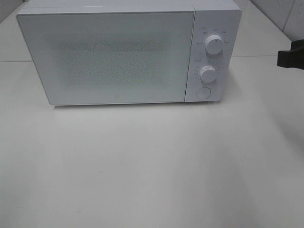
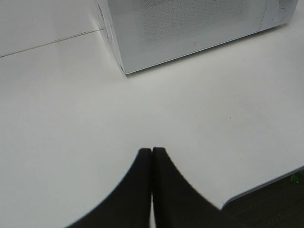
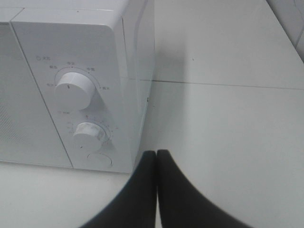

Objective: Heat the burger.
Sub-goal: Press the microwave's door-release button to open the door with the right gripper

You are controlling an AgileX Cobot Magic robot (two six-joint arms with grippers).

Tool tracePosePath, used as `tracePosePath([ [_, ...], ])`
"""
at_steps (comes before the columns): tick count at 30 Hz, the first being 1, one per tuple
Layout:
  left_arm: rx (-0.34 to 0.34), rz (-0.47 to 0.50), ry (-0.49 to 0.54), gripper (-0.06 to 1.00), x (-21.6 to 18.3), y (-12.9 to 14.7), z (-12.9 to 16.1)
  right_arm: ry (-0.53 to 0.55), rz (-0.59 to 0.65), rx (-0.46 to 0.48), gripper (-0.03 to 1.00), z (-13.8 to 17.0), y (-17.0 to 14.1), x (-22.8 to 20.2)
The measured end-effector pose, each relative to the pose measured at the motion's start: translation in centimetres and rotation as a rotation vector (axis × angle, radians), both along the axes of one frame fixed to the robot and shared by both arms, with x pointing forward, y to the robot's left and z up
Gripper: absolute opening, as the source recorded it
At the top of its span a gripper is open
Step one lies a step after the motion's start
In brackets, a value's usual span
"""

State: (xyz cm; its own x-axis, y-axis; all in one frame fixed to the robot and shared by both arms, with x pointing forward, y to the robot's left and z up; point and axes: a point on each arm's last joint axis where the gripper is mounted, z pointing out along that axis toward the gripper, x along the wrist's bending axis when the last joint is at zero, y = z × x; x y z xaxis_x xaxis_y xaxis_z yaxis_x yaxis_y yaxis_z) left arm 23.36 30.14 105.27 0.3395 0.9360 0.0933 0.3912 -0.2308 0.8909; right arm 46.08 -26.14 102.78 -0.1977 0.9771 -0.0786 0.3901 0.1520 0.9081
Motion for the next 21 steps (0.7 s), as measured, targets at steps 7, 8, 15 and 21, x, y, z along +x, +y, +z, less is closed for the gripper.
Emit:
tracePosePath([
  [7, 0.000, 0.000, 0.000, 0.00, 0.0, 0.0, 0.0, 0.008, -0.020, 0.029, 0.00, -2.5, 0.4, 2.5],
  [8, 0.000, 0.000, 0.000, 0.00, 0.0, 0.0, 0.0, 0.010, -0.029, 0.044, 0.00, -3.4, 0.5, 3.1],
  [15, 0.000, 0.000, 0.000, 0.00, 0.0, 0.0, 0.0, 0.078, -0.047, 0.085, 0.00, -6.9, 0.8, 4.9],
  [21, 0.000, 0.000, 0.000, 0.00, 0.0, 0.0, 0.0, 0.120, -0.024, 0.161, 0.00, -8.7, 1.4, 5.4],
])
